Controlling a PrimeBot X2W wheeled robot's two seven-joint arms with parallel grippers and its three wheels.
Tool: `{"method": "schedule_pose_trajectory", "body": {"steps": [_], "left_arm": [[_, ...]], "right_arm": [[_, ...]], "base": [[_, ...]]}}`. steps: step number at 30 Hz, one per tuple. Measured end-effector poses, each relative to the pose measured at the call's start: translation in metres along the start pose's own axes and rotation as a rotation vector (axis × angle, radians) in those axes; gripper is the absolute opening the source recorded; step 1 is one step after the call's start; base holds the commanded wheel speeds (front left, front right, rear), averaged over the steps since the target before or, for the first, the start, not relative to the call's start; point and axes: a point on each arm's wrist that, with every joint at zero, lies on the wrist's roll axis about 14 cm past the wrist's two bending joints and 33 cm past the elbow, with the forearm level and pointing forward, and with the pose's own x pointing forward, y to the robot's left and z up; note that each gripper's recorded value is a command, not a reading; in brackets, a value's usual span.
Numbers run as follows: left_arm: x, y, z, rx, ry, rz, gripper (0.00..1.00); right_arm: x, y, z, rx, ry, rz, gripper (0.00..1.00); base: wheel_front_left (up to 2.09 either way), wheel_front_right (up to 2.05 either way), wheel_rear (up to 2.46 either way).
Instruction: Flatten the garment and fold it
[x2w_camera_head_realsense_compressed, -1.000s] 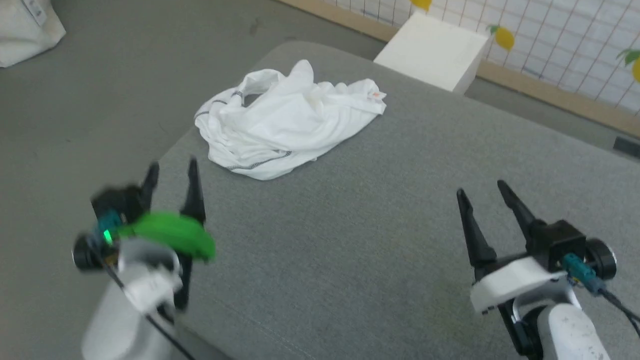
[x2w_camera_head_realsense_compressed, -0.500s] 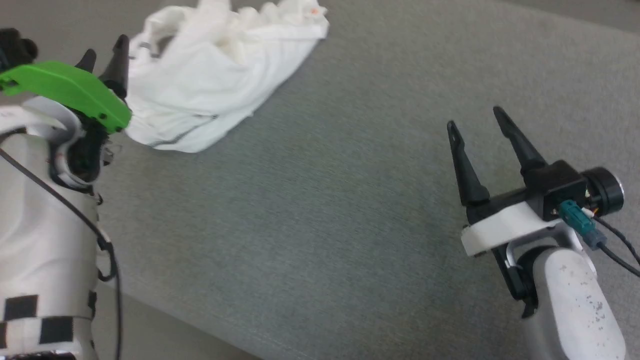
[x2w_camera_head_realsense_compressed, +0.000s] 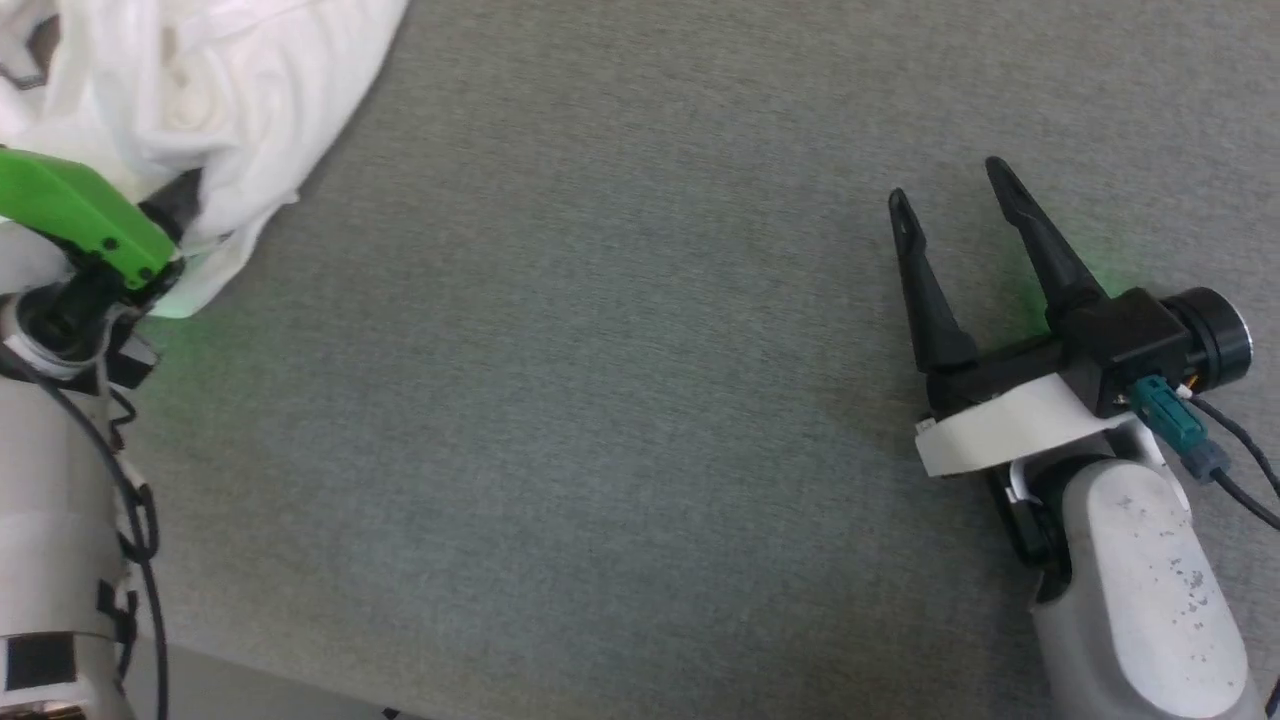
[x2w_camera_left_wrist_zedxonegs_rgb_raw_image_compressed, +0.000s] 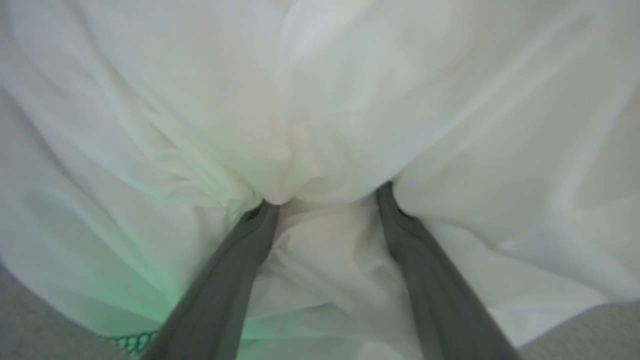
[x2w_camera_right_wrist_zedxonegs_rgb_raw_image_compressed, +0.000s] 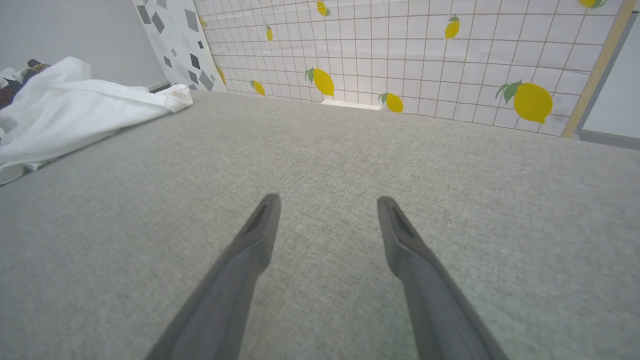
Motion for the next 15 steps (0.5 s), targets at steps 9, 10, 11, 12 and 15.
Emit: {"method": "schedule_pose_trajectory", "body": {"steps": [9, 10, 11, 12, 15], "left_arm": [[-0.019, 0.000, 0.044, 0.232, -0.382, 0.024, 0.00], [-0.029, 0.000, 0.057, 0.263, -0.473, 0.034, 0.00], [-0.042, -0.003, 0.073, 0.288, -0.568, 0.037, 0.00], [-0.053, -0.007, 0.087, 0.312, -0.641, 0.032, 0.00], [-0.100, -0.027, 0.129, 0.387, -0.874, -0.011, 0.00]], "right_arm": [[-0.016, -0.011, 0.005, 0.016, -0.005, -0.039, 1.00], [-0.021, -0.011, 0.006, 0.019, 0.000, -0.044, 1.00], [-0.026, -0.012, 0.006, 0.021, 0.005, -0.050, 1.00], [-0.031, -0.012, 0.006, 0.024, 0.010, -0.054, 1.00], [-0.049, -0.010, 0.010, 0.035, 0.018, -0.068, 1.00]], "base": [[0.00, 0.00, 0.00], [0.00, 0.00, 0.00], [0.00, 0.00, 0.00], [0.00, 0.00, 0.00], [0.00, 0.00, 0.00]]}}
